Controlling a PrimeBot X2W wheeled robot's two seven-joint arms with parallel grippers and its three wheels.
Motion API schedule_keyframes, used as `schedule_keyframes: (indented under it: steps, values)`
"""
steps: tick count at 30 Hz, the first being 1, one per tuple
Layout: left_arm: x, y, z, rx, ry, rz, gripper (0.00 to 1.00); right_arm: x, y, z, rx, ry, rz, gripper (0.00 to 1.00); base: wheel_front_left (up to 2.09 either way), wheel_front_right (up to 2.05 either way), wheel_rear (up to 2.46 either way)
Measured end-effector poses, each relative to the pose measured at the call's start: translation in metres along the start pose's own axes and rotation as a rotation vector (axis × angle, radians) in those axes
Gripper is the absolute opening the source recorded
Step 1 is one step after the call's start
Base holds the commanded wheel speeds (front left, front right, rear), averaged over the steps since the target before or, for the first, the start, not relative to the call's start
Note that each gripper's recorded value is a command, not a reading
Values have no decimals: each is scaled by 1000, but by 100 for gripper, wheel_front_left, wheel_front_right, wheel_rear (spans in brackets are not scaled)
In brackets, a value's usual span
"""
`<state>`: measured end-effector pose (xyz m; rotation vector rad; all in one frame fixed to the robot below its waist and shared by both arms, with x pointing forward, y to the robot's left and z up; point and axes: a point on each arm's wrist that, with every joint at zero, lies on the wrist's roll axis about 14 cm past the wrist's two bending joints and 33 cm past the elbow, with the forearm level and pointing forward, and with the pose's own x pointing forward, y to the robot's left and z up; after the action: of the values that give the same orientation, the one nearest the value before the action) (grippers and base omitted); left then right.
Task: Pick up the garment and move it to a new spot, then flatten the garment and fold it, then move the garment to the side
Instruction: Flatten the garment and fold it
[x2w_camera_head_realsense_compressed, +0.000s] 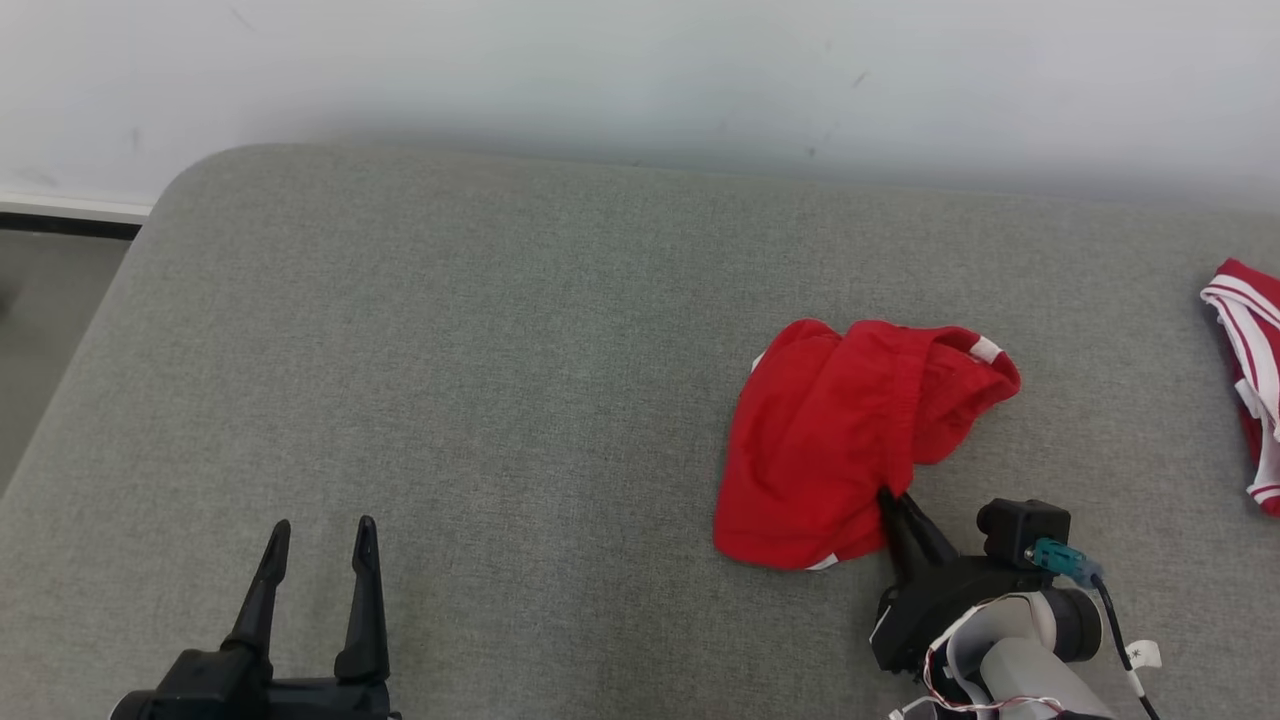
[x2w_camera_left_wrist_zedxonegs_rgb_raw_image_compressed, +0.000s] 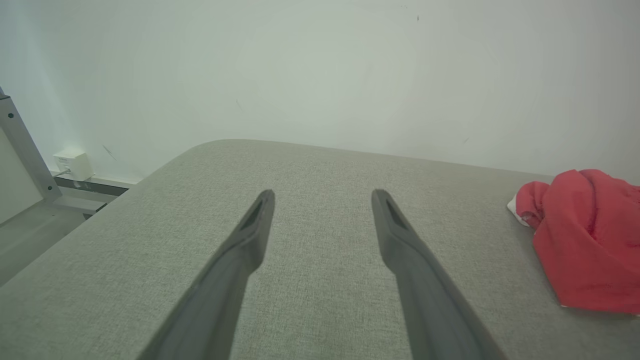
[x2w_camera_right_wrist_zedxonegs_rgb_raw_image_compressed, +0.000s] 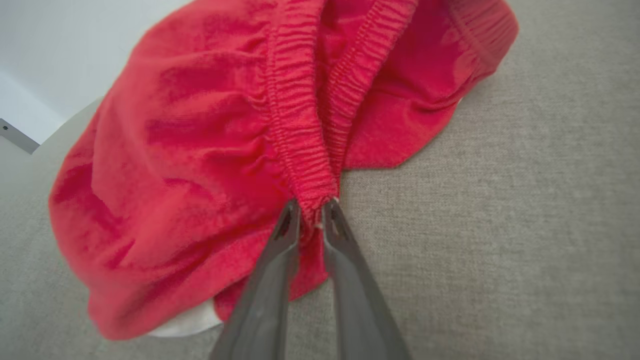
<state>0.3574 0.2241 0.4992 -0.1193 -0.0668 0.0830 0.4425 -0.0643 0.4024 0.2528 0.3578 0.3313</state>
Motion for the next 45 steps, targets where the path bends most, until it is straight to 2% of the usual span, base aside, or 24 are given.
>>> schedule_keyframes:
  steps: [5, 9, 13, 16, 22, 23, 26, 29, 31, 38, 41, 45]
  values:
    - [2, 2, 1, 1, -2, 4, 100, 4, -5, 4, 18, -9, -12, 0, 0, 0, 0]
    - [3, 2, 2, 2, -8, 2, 100, -1, -26, 18, 2, -46, -52, 0, 0, 0, 0]
    - [5, -4, 2, -2, -10, -15, 100, -12, -54, 61, -26, -169, -101, 0, 0, 0, 0]
    - [4, -11, 0, -9, -4, -35, 100, -29, -77, 78, -64, -223, -147, 0, 0, 0, 0]
    - [5, -23, 5, -17, -19, -72, 100, -56, -98, 139, -200, -370, -181, 0, 0, 0, 0]
    - [4, -26, 6, -19, -23, -80, 100, -58, -90, 158, -244, -414, -160, 0, 0, 0, 0]
    - [2, -25, 9, -25, -32, -79, 100, -54, -62, 179, -301, -466, -87, 0, 0, 0, 0]
    - [-2, -20, 11, -30, -36, -62, 100, -45, -19, 186, -333, -488, 18, 0, 0, 0, 0]
    - [-6, -17, 11, -32, -38, -51, 100, -37, 14, 179, -344, -473, 99, 0, 0, 0, 0]
    - [-17, -5, 11, -42, -36, -10, 100, -19, 129, 112, -339, -323, 384, 0, 0, 0, 0]
    - [-21, 0, 9, -49, -28, 7, 100, -15, 158, 72, -356, -225, 469, 0, 0, 0, 0]
    - [-24, 9, 6, -51, -18, 38, 100, -15, 178, 17, -394, -81, 554, 0, 0, 0, 0]
